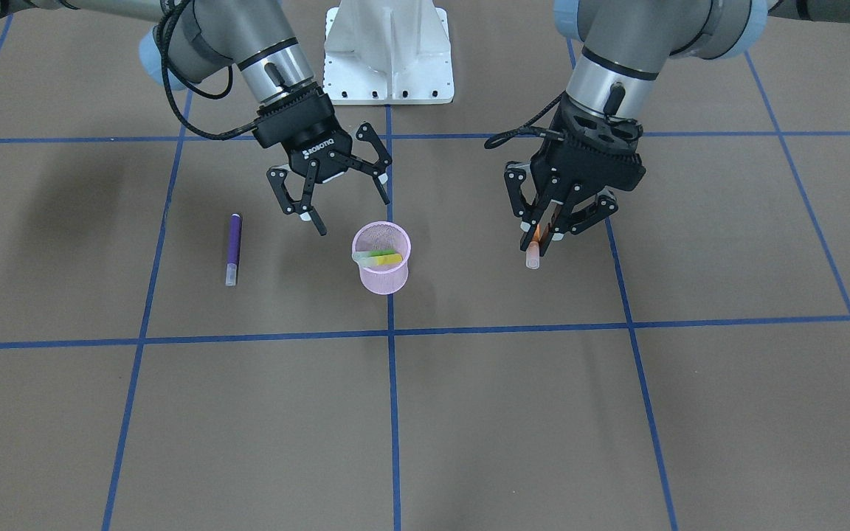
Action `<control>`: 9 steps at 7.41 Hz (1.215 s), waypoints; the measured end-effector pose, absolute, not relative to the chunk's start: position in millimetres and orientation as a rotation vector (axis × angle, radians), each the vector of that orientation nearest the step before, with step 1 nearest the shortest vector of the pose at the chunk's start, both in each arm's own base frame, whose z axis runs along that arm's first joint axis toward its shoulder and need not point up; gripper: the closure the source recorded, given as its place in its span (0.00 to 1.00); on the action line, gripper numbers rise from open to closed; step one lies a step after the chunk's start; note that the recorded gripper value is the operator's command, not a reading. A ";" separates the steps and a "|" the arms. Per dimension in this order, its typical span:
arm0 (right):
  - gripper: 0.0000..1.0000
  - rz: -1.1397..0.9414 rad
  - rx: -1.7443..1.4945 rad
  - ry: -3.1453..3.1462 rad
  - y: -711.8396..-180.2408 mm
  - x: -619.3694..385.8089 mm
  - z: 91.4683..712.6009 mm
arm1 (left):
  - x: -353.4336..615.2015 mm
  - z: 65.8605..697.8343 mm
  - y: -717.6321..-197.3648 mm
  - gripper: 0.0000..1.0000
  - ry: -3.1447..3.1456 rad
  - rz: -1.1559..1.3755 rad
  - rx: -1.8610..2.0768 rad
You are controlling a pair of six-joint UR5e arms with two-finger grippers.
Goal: Collect pens into pen holder
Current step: 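Withdraw the right gripper toward the purple marker while the left holds orange raised, then carry orange over the cup with the left gripper while the right descends onto purple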
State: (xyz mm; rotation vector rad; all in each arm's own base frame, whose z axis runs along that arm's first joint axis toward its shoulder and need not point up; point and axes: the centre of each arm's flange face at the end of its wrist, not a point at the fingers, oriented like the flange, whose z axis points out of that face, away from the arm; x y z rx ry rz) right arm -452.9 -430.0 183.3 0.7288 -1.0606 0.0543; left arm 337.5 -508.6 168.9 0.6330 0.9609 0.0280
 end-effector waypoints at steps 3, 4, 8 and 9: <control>0.00 0.062 0.282 -0.905 -485.5 -391.1 228.3 | 302.8 163.6 -481.4 1.00 1.005 -0.225 0.802; 0.00 0.086 0.219 -0.871 -492.4 -383.8 240.5 | 316.2 162.0 -467.7 1.00 1.016 -0.273 0.851; 0.00 0.110 0.048 -0.777 -500.9 -388.8 279.7 | 389.9 164.0 -415.8 1.00 1.112 -0.390 0.975; 0.00 0.096 0.024 -0.756 -505.2 -395.0 295.3 | 408.2 170.3 -411.6 1.00 1.134 -0.395 0.985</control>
